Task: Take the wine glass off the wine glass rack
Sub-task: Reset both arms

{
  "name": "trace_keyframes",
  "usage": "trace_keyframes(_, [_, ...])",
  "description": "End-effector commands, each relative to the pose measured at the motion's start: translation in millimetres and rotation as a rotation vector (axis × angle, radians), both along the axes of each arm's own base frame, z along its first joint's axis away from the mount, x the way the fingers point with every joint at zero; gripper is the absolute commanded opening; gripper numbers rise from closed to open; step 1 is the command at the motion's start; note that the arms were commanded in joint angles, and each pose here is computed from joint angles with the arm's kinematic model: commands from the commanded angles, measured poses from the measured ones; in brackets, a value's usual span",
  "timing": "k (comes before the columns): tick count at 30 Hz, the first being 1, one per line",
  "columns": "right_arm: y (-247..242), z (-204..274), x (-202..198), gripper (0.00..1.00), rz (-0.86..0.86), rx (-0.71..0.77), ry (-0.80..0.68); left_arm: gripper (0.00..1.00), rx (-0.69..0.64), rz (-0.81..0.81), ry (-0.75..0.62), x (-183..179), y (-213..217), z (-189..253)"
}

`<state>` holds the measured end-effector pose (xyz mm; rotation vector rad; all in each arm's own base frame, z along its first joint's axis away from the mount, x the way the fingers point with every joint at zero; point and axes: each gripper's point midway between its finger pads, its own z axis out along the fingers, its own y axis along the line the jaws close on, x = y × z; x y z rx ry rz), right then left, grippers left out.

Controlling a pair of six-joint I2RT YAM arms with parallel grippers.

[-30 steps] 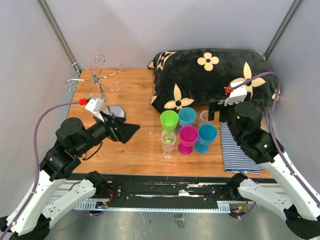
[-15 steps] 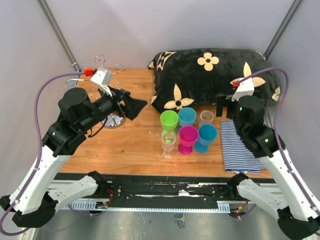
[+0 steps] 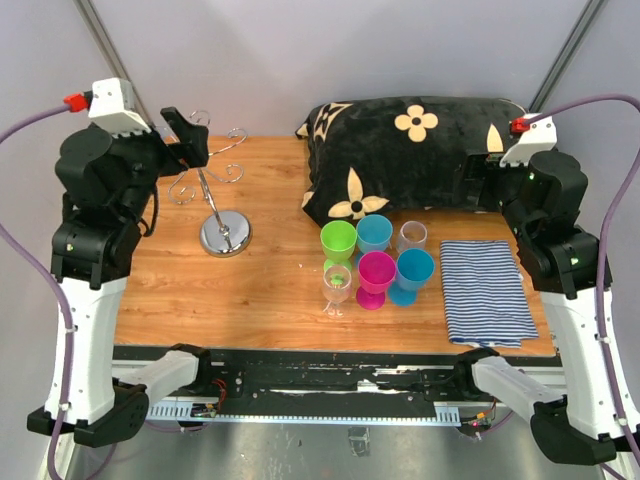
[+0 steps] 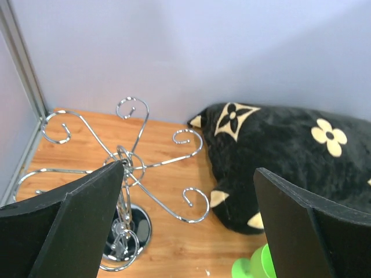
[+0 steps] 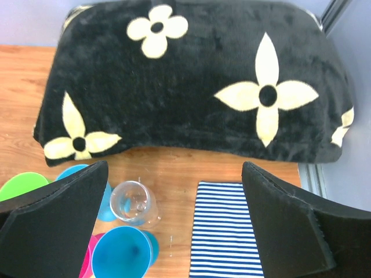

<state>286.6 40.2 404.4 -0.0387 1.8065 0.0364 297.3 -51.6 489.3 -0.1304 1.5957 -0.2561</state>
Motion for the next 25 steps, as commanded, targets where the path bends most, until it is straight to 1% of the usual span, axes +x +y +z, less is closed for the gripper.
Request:
trace_keyframes(1, [-3.6, 2.0, -5.9, 0.98, 0.013, -0.039, 0.014, 1.0, 0.007, 0.039, -0.033, -6.9, 15.3, 20.5])
trace_keyframes(6, [-0.8, 17.7, -8.7, 0.99, 0.049, -0.055, -0.066, 1.0, -0.051, 0.213, -0.057, -17.3, 46.4, 20.1])
trace_keyframes(9, [-2.9, 28.3, -11.2, 0.99, 0.048, -0.069, -0.105, 1.0, -0.086, 0.273, -0.085, -28.8, 57.7, 19.6])
trace_keyframes(16, [-10.3, 47.1, -15.4, 0.99, 0.024, -0.094, -0.183, 1.0, -0.104, 0.224, -0.142, -44.8, 51.9, 23.8])
trace_keyframes(21, [-18.3, 45.7, -16.0, 0.99, -0.032, -0.074, -0.173, 1.0, -0.095, 0.212, -0.159, -51.0, 51.4, 28.8])
trace_keyframes(25, [-20.1, 45.8, -16.6, 0.99, -0.042, -0.071, -0.173, 1.0, -0.095, 0.195, -0.16, -53.1, 48.7, 27.9])
